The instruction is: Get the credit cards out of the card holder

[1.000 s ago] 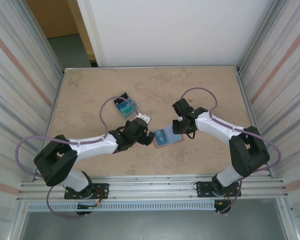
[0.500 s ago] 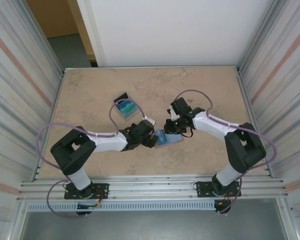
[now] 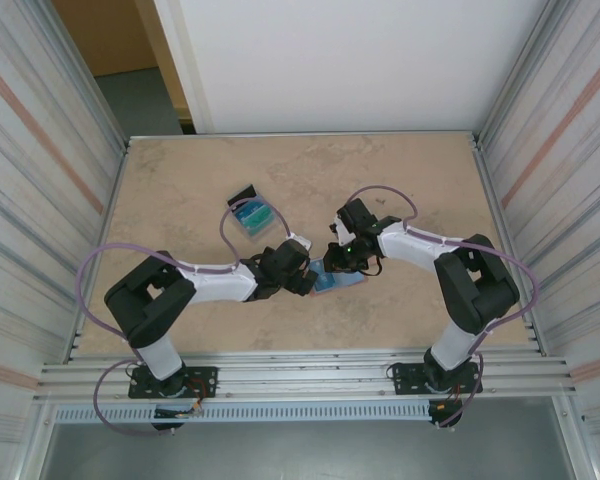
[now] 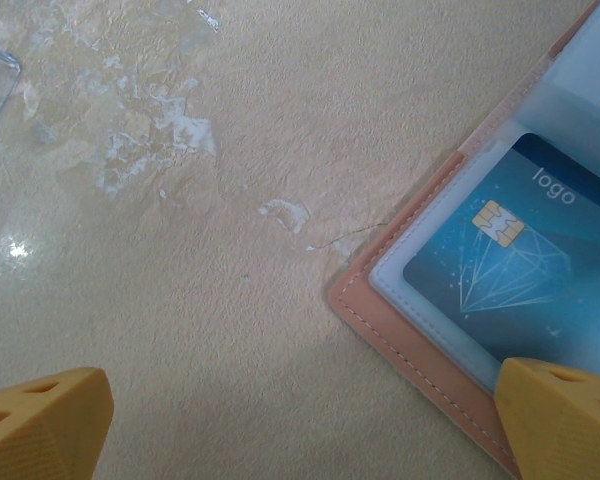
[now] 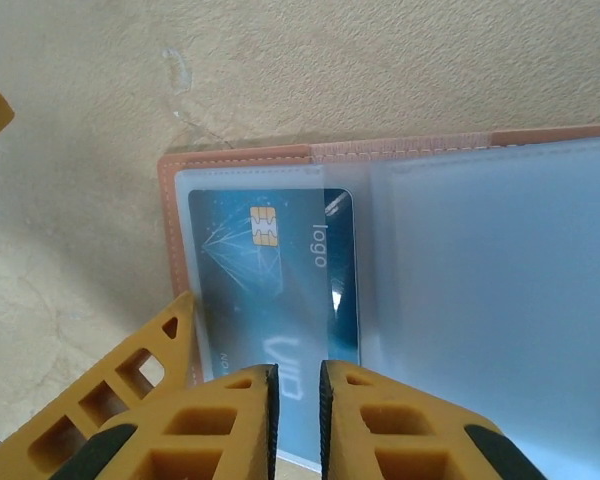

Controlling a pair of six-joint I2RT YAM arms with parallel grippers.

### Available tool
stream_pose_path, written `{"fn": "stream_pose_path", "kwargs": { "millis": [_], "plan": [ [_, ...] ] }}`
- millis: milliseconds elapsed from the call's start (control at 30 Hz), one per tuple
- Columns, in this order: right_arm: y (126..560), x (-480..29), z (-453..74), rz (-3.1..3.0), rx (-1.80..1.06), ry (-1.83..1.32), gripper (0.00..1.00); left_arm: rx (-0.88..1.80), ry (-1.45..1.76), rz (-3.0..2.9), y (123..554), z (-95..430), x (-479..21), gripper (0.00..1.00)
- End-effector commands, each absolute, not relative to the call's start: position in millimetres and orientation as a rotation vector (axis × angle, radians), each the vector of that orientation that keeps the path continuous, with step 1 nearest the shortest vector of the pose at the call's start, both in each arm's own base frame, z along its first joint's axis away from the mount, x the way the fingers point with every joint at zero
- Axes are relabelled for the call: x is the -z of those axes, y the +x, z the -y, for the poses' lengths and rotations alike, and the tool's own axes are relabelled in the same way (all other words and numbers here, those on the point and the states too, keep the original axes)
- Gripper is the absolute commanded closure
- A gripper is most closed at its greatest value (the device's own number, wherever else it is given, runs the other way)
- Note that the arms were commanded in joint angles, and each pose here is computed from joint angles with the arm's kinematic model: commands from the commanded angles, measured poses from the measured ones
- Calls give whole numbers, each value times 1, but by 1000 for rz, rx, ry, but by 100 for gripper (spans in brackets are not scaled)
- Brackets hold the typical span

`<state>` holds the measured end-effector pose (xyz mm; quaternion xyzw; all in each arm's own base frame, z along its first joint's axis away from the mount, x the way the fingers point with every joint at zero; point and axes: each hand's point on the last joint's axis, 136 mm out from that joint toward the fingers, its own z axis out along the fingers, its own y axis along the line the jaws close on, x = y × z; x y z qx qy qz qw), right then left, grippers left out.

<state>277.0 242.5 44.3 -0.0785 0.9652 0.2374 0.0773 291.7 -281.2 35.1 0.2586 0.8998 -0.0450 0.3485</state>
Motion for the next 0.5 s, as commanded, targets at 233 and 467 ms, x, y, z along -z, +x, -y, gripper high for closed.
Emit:
{"fn": "stream_pose_path", "kwargs": {
  "millis": [233, 467],
  "plan": [
    [272, -29, -231, -2941, -722, -162, 81, 98, 663, -2337, 293, 284, -35, 1],
    [270, -28, -235, -2935, -770, -178, 85, 86, 668, -2340, 293, 282, -34, 1]
  ]
}}
